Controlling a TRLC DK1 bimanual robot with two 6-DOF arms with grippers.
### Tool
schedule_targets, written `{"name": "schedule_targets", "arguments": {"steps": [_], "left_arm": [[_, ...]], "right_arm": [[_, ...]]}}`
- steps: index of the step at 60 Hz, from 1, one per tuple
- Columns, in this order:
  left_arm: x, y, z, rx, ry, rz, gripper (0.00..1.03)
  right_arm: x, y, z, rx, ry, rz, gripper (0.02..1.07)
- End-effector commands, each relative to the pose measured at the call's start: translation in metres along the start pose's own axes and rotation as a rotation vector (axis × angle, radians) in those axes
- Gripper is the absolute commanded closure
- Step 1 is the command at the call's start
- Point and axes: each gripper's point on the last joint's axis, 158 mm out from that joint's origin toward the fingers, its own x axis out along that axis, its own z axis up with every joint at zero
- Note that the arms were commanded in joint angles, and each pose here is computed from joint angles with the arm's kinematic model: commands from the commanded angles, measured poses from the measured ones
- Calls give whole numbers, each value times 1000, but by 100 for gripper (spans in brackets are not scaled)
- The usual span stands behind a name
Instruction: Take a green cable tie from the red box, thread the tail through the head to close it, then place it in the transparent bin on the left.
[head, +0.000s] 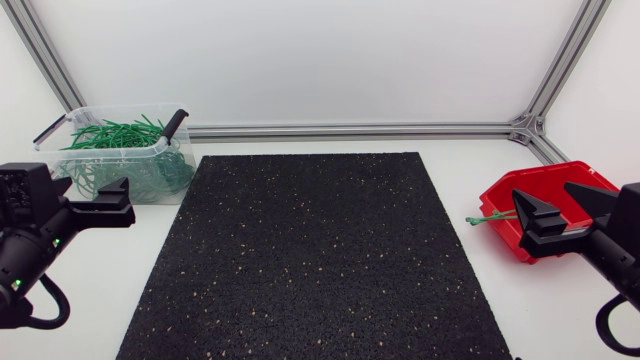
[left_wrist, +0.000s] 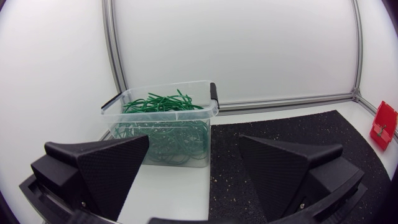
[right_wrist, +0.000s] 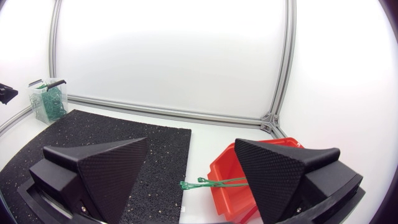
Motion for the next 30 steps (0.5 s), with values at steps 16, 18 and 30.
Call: {"name": "schedule_targets", "arguments": {"steps": [16, 18, 30], "left_arm": [[-25, -1, -22, -46, -77, -13, 3], [-27, -2, -23, -48, -80, -18, 3], [-35, -4, -31, -60, -98, -43, 3]], "right_arm": [[-10, 8, -19, 39, -51, -26, 6], [-10, 8, -21, 42, -58, -29, 6], [-14, 11, -29, 61, -95, -44, 6]]}}
